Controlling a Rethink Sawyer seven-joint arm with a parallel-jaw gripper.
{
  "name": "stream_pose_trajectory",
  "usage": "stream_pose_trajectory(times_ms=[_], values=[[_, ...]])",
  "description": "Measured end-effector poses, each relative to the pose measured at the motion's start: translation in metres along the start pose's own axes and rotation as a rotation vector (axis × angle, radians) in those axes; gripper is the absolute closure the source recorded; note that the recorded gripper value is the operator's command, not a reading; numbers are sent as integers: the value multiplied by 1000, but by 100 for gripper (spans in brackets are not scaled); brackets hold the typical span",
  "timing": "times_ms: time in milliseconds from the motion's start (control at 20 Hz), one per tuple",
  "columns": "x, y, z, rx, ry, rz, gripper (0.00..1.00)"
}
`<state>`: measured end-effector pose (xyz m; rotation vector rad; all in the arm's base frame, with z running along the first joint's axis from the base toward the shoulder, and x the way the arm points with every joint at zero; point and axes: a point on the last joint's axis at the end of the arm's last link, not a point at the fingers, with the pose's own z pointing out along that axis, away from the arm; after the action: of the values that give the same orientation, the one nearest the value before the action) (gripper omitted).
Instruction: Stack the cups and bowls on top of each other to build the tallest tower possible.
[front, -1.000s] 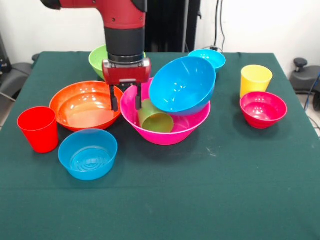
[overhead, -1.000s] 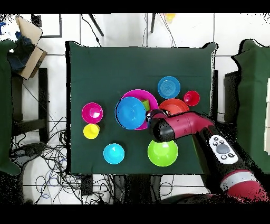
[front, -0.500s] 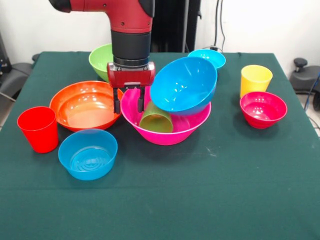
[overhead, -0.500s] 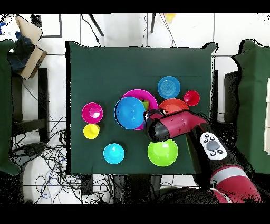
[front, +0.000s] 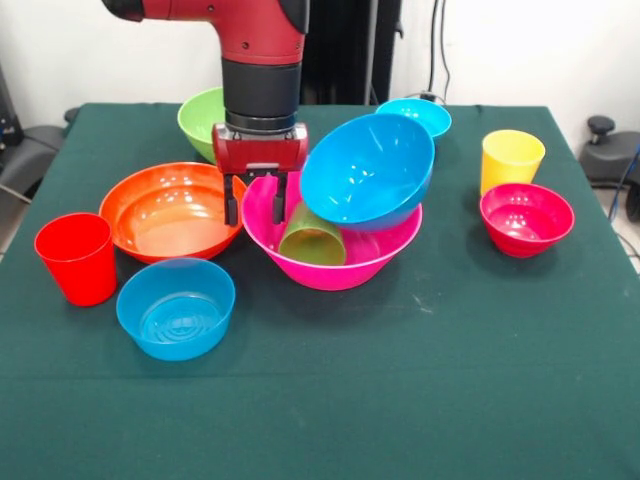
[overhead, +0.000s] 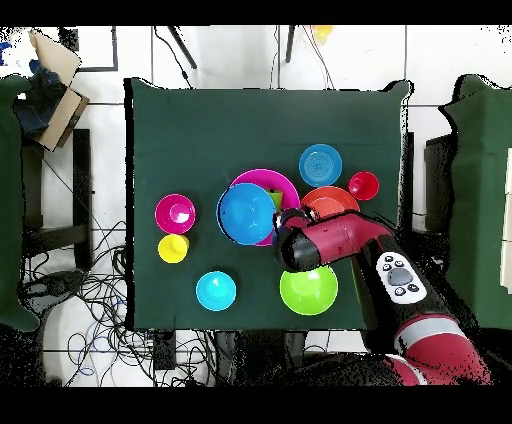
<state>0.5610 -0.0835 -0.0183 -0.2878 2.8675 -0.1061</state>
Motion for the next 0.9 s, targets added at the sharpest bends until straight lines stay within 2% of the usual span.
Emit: stream_pose_trajectory(times_ms=[600, 900], values=[[7, -7, 0, 15, 14, 4, 0], [7, -9, 6, 14, 5, 9, 0]])
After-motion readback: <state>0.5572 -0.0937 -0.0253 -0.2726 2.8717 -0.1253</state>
